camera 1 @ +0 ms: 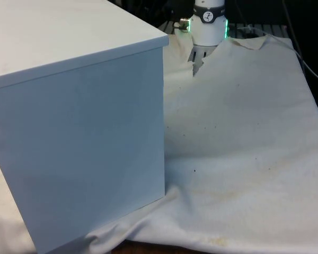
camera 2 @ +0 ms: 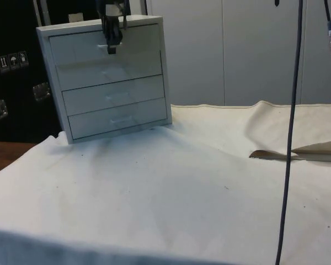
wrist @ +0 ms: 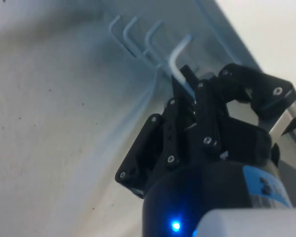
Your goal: Open the drawer, then close it.
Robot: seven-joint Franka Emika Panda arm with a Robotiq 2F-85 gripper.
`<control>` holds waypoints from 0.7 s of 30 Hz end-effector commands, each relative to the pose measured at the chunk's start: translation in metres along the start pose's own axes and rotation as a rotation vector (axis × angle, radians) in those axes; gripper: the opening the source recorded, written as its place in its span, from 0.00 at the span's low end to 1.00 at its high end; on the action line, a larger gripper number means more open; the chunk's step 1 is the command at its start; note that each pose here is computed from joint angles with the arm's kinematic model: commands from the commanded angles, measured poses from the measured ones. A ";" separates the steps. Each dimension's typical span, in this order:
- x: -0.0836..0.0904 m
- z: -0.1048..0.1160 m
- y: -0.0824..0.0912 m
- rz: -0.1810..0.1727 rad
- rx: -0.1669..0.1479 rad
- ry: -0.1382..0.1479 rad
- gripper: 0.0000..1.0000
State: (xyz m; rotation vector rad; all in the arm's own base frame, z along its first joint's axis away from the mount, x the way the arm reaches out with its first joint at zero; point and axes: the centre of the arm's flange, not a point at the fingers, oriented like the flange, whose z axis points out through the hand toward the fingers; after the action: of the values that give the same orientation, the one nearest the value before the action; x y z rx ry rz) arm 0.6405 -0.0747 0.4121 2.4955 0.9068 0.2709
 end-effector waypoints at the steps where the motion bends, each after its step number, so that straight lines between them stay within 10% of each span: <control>1: 0.003 0.007 -0.011 -0.003 0.008 -0.005 0.00; 21: -0.003 -0.006 -0.010 0.002 0.004 0.006 0.00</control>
State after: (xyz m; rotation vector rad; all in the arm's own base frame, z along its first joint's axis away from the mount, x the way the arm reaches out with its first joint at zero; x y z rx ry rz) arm 0.6376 -0.0698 0.4131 2.5022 0.9093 0.2772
